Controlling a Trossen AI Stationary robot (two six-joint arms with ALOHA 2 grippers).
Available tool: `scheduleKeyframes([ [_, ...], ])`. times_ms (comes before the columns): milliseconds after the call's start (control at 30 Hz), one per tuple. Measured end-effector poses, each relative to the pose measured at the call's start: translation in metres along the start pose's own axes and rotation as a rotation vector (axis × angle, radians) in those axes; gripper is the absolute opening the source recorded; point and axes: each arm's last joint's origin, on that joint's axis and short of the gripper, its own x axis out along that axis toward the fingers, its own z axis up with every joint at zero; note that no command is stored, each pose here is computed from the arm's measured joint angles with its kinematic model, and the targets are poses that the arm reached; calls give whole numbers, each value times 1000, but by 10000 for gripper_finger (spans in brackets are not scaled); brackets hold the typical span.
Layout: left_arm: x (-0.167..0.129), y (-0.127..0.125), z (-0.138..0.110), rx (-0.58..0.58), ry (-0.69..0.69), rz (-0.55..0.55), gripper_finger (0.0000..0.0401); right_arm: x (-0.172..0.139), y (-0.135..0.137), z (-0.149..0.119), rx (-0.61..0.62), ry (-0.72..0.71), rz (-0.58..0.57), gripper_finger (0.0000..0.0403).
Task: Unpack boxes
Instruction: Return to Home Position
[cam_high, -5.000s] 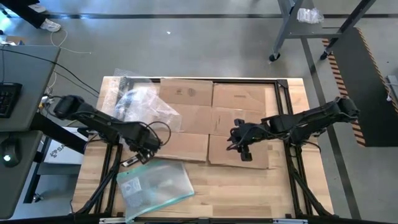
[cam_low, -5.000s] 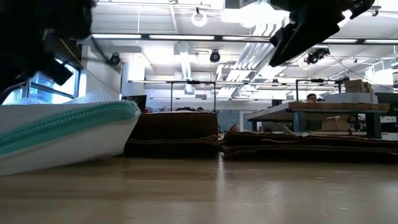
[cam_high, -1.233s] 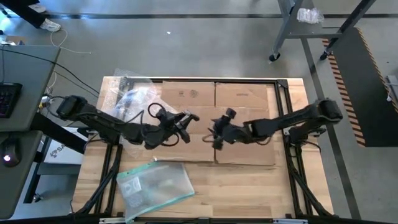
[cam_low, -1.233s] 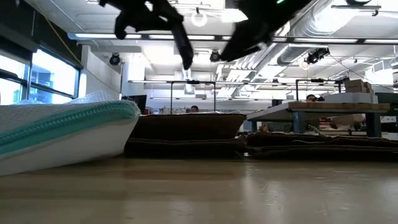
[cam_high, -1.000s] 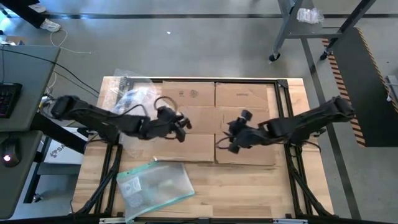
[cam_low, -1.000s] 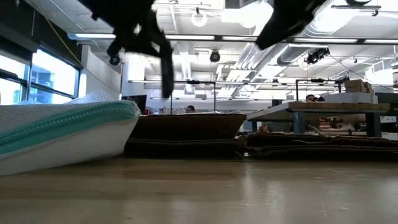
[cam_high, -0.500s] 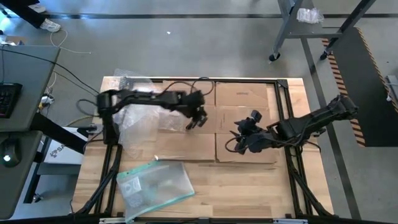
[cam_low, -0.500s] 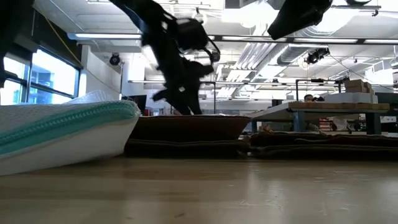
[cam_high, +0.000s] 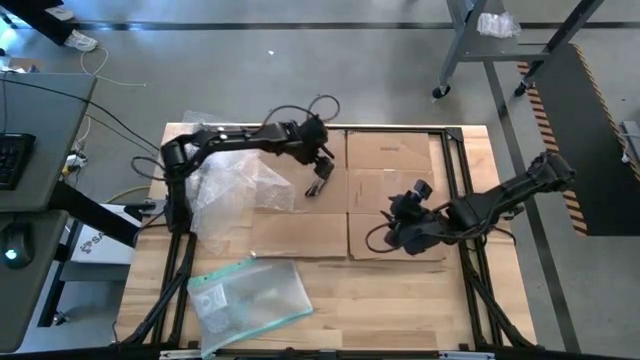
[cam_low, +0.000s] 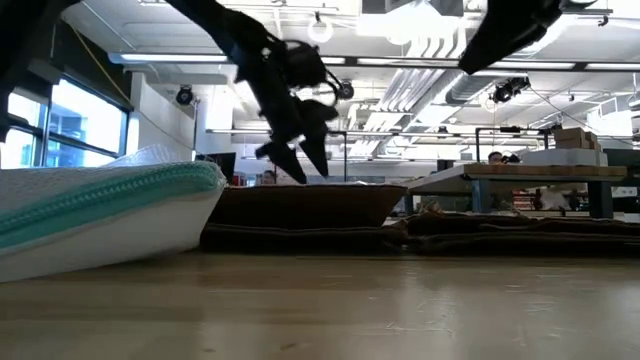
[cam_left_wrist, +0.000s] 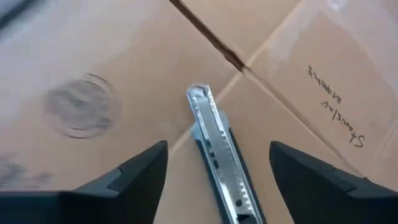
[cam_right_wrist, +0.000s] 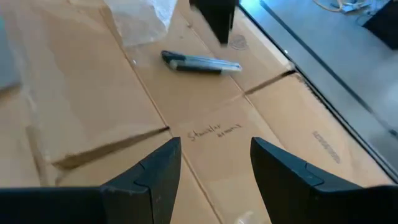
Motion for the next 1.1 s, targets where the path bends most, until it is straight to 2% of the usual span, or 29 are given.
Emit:
scheduleKeyframes([
  [133,-36,-4,-11,48,-133,16,256,-7,0,-8,-32,-2,-43,179],
  [233,-57,0,-35,43,-212,-20,250,-10,3,-14,-57,-13,-44,179],
  [433,-88,31,-110,-79,-314,-75,247,-2,0,-37,-84,77,-3,177],
  [567,-107,39,-157,-101,-467,-175,247,1,-14,-56,-31,105,92,169],
  [633,-115,36,-177,-71,-566,-256,247,3,-21,-64,22,27,162,166],
  [800,-134,26,-211,-27,-834,-432,247,6,-36,-79,188,-289,403,165],
  [933,-147,28,-226,-3,-955,-396,238,5,-58,-87,320,-515,461,165],
  [1100,-156,36,-240,59,-949,-361,211,3,-79,-99,362,-631,489,165],
])
